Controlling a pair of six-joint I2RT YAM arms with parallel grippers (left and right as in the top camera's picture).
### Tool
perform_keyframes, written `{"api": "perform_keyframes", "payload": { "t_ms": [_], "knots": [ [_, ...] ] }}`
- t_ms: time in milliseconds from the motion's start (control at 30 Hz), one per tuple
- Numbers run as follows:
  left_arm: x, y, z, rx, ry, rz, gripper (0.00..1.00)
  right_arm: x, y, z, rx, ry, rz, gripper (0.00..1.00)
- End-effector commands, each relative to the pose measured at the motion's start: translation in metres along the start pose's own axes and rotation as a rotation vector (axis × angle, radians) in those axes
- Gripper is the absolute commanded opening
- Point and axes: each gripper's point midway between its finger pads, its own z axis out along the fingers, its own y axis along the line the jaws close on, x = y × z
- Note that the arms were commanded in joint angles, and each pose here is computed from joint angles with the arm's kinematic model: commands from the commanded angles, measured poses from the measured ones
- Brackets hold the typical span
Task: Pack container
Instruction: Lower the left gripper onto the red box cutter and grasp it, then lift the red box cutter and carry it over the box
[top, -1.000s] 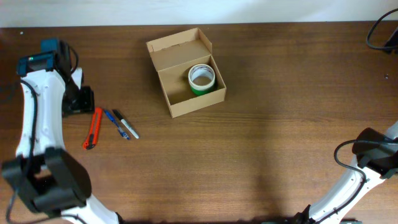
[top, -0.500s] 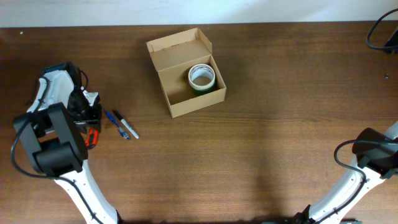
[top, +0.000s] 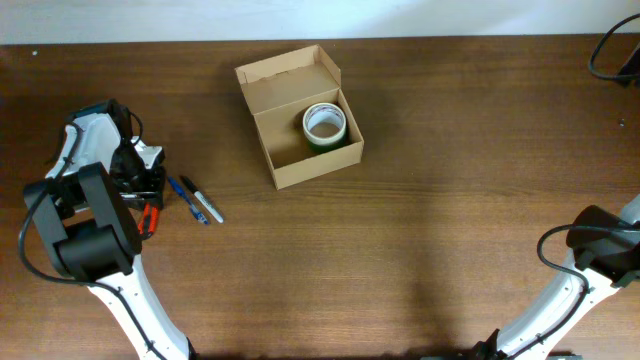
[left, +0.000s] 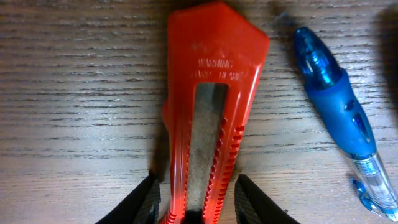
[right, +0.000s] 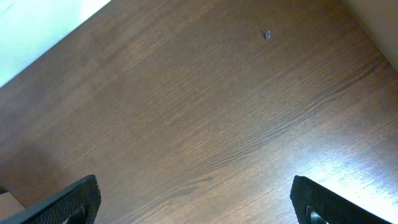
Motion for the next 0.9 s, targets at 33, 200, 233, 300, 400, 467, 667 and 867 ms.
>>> {"api": "perform_keyframes", "payload": {
  "t_ms": [33,200,233,300,400,467,667,867],
  "knots": [
    [0.002,-0.004,0.031,0.040,0.067,0.024,0.34,0.001,0.004,-0.006,-0.009,-0.008,0.003,0.99],
    [0.001,-0.004,0.034,0.041,0.071,0.024,0.02,0.001,0.004,-0.006,-0.009,-0.008,0.003,0.99],
    [0.001,-0.004,0.033,0.041,0.069,0.019,0.02,0.001,0.004,-0.006,-0.009,-0.007,0.003,0.99],
    [-0.004,-0.008,0.028,0.067,0.051,0.009,0.02,0.001,0.004,-0.006,-0.009,-0.008,0.003,0.99],
    [-0.010,-0.013,0.008,0.090,0.039,0.006,0.02,0.001,0.004,-0.006,-0.009,-0.008,0.003,0.99],
    [-0.016,-0.014,-0.018,0.081,0.022,-0.008,0.02,0.001,0.004,-0.006,-0.009,-0.008,0.003,0.99],
    [-0.045,-0.019,-0.132,0.004,-0.180,0.017,0.02,0.001,0.004,-0.006,-0.009,-0.008,0.003,0.99],
    [-0.067,-0.065,-0.263,-0.067,-0.581,0.170,0.02,0.001,0.004,-0.006,-0.009,-0.008,0.003,0.99]
  ]
}}
